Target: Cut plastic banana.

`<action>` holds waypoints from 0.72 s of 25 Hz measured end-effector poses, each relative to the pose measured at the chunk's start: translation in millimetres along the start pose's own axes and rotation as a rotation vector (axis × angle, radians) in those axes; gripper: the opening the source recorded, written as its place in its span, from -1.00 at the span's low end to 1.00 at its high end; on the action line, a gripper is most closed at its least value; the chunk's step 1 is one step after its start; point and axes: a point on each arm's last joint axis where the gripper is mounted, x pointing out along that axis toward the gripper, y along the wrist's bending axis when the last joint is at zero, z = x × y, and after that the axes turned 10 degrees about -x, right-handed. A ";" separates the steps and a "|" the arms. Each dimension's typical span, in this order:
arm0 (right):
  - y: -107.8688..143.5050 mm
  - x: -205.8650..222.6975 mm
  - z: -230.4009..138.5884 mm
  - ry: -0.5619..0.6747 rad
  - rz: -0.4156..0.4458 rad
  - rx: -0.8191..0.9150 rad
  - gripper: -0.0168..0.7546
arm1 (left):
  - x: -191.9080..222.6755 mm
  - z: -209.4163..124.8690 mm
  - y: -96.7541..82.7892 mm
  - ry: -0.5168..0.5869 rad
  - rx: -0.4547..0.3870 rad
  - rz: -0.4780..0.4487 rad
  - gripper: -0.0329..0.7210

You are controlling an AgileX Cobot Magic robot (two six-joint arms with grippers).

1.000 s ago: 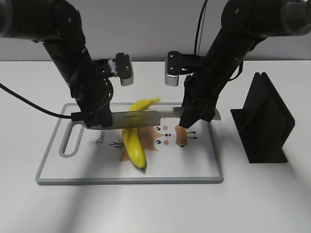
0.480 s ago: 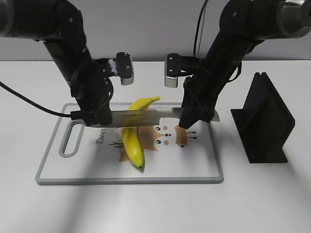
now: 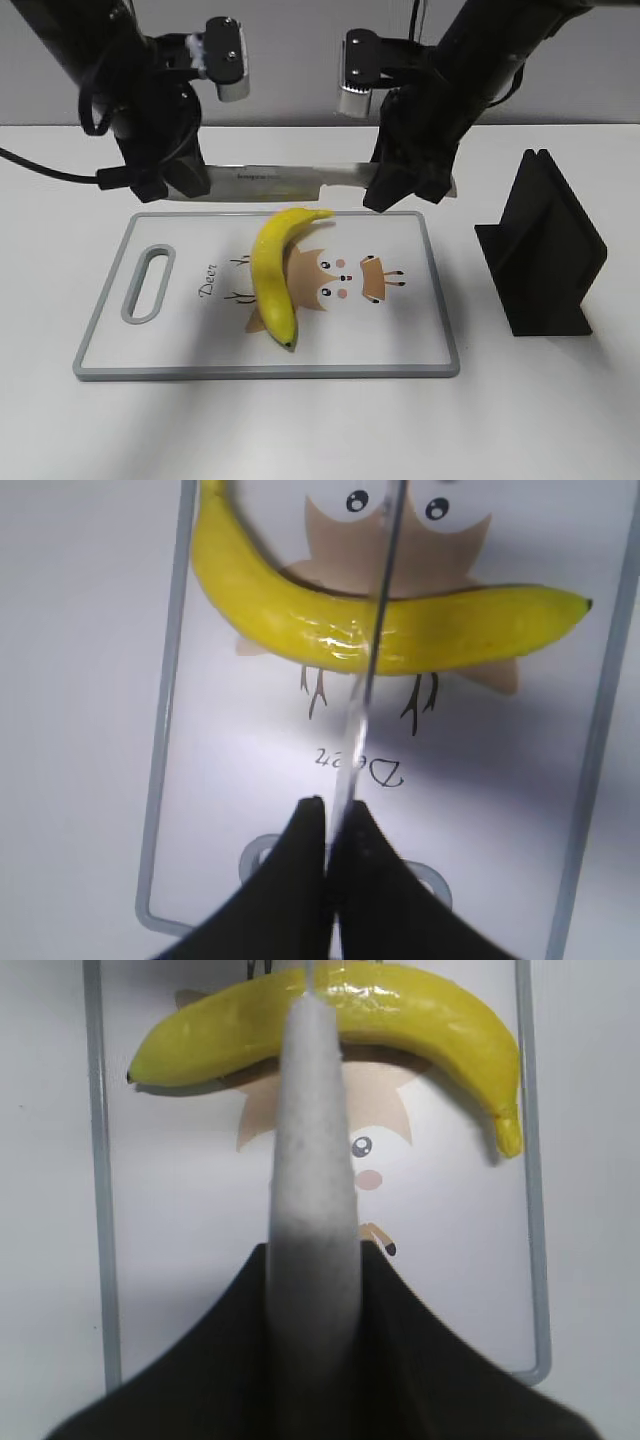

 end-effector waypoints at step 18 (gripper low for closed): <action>13.2 -45.6 5.7 0.071 -0.059 0.179 -0.50 | -80.7 12.9 -20.7 -0.206 -0.267 0.111 0.60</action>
